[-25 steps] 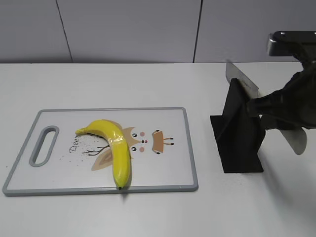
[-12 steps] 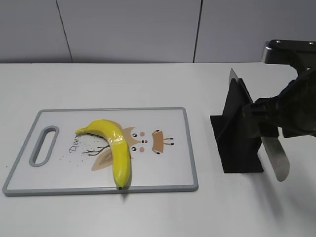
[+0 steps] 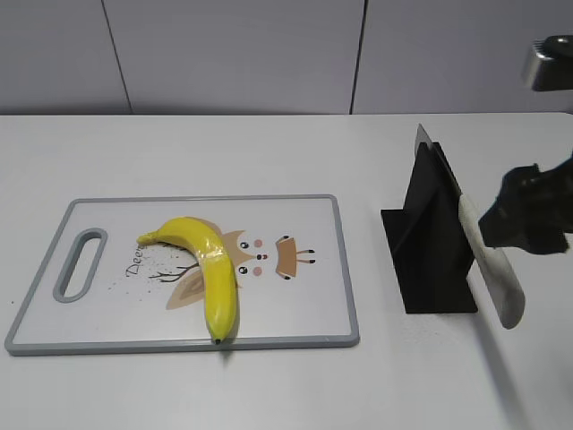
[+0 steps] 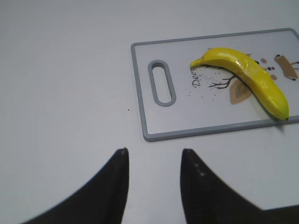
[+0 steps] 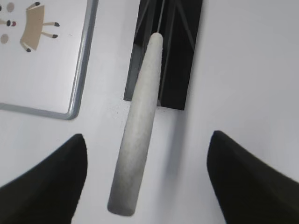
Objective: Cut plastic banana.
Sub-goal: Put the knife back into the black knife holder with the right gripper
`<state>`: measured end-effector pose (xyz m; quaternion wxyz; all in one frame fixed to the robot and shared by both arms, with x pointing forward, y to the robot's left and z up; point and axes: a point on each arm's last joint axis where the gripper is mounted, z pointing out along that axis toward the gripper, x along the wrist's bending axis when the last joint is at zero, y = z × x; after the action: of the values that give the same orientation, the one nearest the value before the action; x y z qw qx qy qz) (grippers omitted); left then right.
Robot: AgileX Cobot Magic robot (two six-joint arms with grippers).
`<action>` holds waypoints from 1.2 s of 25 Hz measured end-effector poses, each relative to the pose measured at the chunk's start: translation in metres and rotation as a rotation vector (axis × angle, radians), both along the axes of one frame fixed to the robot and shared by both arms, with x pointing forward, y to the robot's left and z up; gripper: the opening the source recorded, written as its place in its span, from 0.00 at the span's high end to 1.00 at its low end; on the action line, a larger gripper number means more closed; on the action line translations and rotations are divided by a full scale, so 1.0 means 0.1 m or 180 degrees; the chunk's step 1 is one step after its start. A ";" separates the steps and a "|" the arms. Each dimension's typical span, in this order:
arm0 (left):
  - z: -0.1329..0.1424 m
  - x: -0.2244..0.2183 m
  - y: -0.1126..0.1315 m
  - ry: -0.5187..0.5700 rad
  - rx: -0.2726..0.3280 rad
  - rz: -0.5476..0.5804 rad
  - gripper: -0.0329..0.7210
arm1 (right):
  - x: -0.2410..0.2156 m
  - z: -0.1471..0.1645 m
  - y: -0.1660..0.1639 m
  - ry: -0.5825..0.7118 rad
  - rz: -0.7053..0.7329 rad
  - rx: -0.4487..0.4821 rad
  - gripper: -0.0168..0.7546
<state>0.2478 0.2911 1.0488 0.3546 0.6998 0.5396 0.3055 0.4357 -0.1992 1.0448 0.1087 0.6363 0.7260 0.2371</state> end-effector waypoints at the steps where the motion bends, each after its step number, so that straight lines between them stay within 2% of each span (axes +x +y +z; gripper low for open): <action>1: 0.00 0.00 0.00 0.0000 0.0000 0.0000 0.47 | -0.07 0.05 -0.03 -0.0075 0.0105 -0.0015 0.16; 4: 0.00 0.00 0.00 0.0000 0.0000 0.0000 0.45 | -0.33 0.13 -0.16 -0.0325 0.0359 -0.0025 0.16; 10: 0.00 0.00 0.00 0.0000 -0.0005 -0.0003 0.21 | -0.89 0.10 -0.44 -0.0724 0.0515 0.0034 0.18; 12: 0.00 0.00 0.00 0.0000 -0.0005 -0.0003 0.18 | -1.07 0.07 -0.54 -0.0832 0.0533 0.0063 0.19; 19: 0.00 -0.01 0.00 -0.0030 -0.0015 -0.0006 0.18 | -1.43 0.14 -0.71 -0.1433 0.0621 0.0235 0.22; 22: 0.00 -0.07 0.00 -0.0150 -0.0025 -0.0007 0.18 | -1.52 0.18 -0.76 -0.1627 0.0612 0.0307 0.23; 26: 0.00 -0.16 0.01 -0.0328 -0.0043 -0.0011 0.18 | -1.61 0.20 -0.80 -0.1800 0.0603 0.0397 0.23; 30: 0.00 -0.16 0.01 -0.0330 -0.0045 -0.0012 0.18 | -1.66 0.20 -0.82 -0.1755 0.0617 0.0387 0.23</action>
<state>0.2319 0.2917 1.0489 0.3876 0.6815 0.5213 0.3369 0.2693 -0.2816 1.0652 0.2403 0.4809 0.7110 0.4534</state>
